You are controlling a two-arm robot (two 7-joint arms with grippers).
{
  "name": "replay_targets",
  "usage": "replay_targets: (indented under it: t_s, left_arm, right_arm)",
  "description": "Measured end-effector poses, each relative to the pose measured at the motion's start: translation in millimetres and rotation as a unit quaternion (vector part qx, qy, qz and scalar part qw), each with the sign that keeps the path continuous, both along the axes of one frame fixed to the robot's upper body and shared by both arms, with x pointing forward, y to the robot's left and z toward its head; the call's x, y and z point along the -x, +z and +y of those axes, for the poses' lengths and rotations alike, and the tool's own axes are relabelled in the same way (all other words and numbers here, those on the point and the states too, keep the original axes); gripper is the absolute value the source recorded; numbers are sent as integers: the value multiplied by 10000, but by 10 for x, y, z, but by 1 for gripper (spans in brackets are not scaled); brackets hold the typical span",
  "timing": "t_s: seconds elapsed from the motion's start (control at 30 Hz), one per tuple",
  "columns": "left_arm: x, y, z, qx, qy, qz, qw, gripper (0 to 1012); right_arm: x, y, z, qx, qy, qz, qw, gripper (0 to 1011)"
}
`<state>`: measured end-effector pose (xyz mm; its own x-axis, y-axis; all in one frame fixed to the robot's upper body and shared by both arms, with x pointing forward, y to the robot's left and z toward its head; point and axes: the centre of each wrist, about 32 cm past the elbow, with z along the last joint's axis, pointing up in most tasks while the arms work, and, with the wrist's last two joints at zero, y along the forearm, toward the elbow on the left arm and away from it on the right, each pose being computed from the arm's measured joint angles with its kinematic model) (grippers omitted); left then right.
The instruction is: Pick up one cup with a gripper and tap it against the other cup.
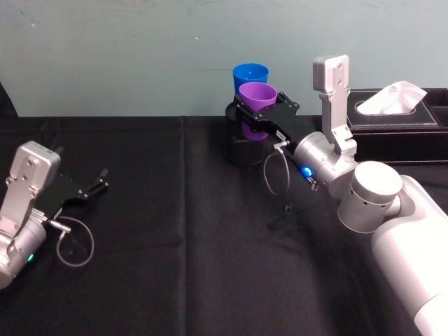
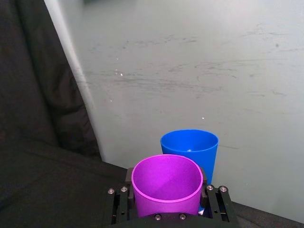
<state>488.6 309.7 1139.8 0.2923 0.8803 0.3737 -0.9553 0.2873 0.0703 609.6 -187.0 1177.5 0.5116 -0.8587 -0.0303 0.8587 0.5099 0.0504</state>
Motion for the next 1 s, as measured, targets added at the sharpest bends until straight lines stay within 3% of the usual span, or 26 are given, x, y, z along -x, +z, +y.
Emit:
replay_targets:
  t_s: [1.0]
  left_arm:
    - [0,0,0,0,0,0,10000,1000]
  right_arm:
    - [0,0,0,0,0,0,10000,734]
